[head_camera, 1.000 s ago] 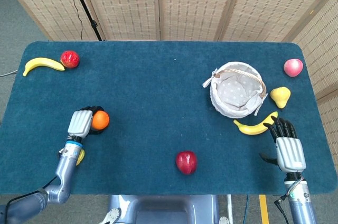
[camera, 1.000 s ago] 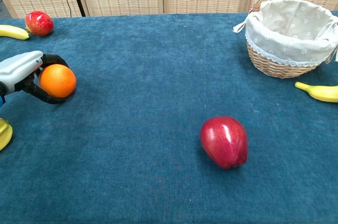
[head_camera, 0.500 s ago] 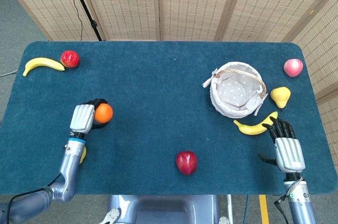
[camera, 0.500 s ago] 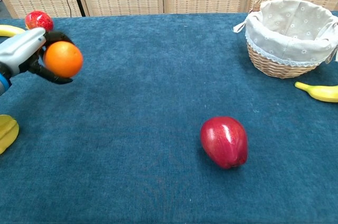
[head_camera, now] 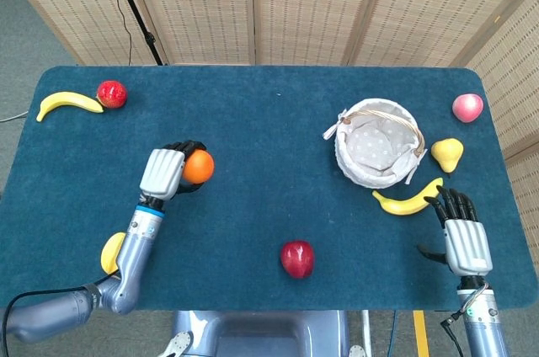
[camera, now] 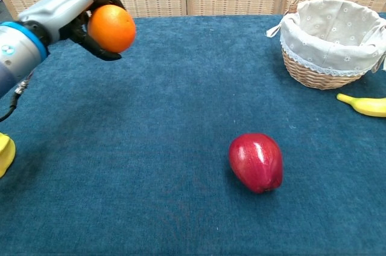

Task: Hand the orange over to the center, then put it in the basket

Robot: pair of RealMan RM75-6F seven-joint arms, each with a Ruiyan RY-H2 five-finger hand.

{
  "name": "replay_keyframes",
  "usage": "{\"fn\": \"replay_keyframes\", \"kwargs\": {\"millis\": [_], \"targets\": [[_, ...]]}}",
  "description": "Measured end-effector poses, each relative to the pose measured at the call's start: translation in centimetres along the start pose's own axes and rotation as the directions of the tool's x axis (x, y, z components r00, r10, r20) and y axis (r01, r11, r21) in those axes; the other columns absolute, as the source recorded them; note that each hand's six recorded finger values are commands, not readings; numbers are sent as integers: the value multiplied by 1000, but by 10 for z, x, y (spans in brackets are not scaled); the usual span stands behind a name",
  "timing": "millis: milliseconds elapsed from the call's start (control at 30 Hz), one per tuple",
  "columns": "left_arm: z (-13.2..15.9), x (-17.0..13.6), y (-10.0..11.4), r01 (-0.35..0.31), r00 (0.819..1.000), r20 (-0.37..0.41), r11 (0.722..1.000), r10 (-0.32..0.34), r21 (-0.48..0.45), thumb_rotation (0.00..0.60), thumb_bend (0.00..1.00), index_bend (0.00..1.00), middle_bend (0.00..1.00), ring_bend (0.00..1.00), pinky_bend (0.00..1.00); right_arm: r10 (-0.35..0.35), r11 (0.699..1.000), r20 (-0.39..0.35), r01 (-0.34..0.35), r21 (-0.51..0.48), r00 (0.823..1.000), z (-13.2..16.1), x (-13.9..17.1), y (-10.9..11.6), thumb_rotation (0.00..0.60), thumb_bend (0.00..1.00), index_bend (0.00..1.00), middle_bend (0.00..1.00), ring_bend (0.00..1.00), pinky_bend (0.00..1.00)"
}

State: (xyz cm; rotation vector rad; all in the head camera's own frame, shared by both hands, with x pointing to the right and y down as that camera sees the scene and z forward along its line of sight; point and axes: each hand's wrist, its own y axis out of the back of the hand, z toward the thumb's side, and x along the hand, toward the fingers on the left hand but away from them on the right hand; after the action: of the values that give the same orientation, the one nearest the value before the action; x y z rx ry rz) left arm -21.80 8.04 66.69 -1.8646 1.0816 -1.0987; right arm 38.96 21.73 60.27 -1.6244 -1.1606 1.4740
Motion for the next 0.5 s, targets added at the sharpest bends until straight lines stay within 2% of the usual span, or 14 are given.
{"fn": "replay_keyframes", "kwargs": {"millis": [233, 500], "targets": [[38, 26, -22, 74, 996, 42, 997, -74, -8, 600, 298, 682, 548, 429, 488, -8, 1000, 17, 8, -2, 1000, -5, 3, 4, 600, 0, 202, 88, 41, 60], [98, 45, -79, 196, 974, 113, 981, -194, -4, 600, 298, 682, 549, 430, 488, -32, 999, 62, 32, 3, 998, -17, 16, 13, 600, 0, 203, 88, 41, 60]]}}
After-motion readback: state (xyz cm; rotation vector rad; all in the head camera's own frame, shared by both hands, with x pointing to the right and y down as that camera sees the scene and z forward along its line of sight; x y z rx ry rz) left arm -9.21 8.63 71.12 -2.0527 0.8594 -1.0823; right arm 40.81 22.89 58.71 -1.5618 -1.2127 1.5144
